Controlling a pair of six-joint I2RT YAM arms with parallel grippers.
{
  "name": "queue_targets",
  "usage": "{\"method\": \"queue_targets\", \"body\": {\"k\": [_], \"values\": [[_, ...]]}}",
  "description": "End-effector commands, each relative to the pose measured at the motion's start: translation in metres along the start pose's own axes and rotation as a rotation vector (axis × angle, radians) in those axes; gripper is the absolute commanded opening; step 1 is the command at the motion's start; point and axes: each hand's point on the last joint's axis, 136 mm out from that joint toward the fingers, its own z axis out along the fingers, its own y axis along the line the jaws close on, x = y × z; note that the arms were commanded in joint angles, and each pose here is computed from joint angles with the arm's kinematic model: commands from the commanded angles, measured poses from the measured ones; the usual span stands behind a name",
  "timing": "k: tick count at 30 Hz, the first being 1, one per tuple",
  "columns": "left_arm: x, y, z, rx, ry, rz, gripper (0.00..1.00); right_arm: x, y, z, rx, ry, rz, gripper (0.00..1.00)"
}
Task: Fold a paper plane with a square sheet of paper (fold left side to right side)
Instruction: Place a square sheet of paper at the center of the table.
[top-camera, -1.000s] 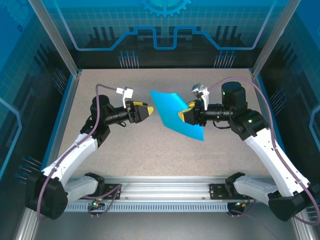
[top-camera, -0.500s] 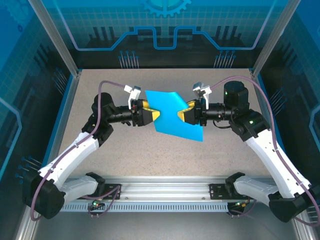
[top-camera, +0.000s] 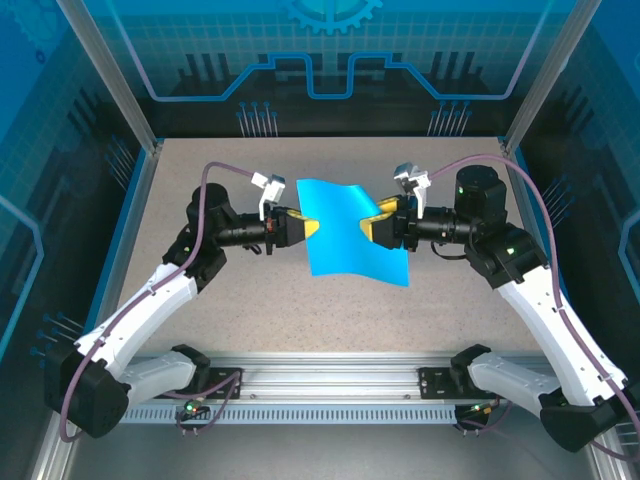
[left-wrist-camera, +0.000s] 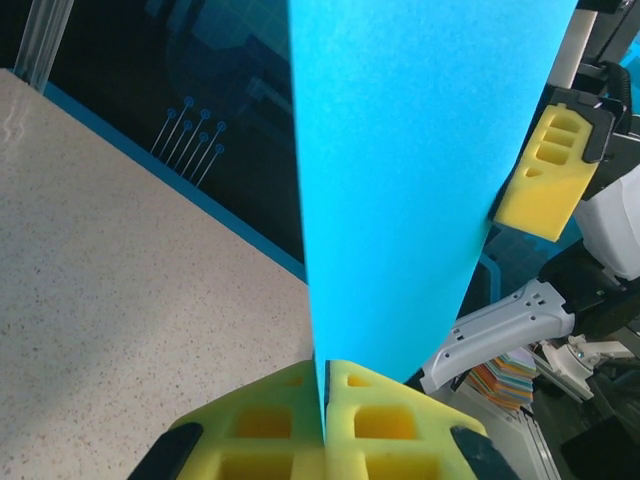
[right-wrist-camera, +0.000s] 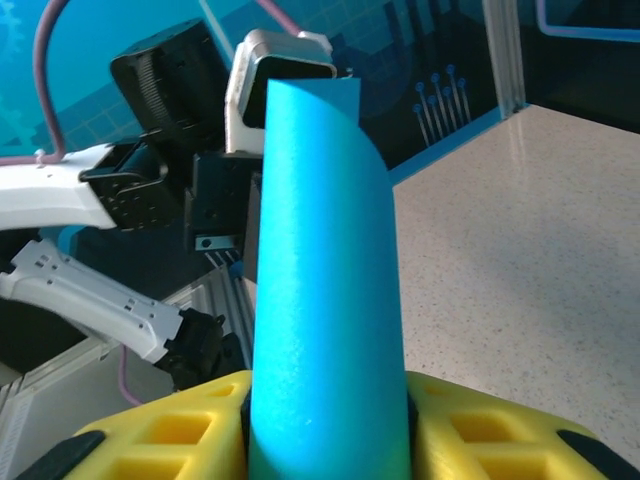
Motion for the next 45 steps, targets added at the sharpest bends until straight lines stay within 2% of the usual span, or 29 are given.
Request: {"method": "queue_targets", "body": {"k": [1,7,12,17,24,29,39,45], "values": [[0.002,0.008,0.002,-0.044,0.019,-0.015,0.0,0.01,-0.016,-0.006,0.101,0.015,0.031,0.47],[0.032,0.05,0.004,-0.183,0.083,-0.166,0.0,0.04,-0.058,-0.011,0.313,0.084,0.112,0.68],[0.068,0.09,0.009,-0.28,0.169,-0.331,0.0,0.075,-0.088,-0.011,0.423,0.136,0.218,0.78],[0.109,0.128,0.014,-0.363,0.273,-0.492,0.0,0.114,-0.11,-0.003,0.475,0.188,0.321,0.81],[0.163,0.181,0.013,-0.53,0.411,-0.658,0.0,0.167,-0.133,0.005,0.533,0.259,0.46,0.8],[0.182,0.197,0.006,-0.611,0.48,-0.679,0.0,0.191,-0.139,0.017,0.518,0.275,0.541,0.68],[0.19,0.201,-0.006,-0.683,0.557,-0.667,0.0,0.231,-0.156,0.057,0.526,0.351,0.631,0.27],[0.188,0.201,-0.006,-0.686,0.565,-0.672,0.0,0.249,-0.175,0.077,0.568,0.403,0.674,0.09]]}}
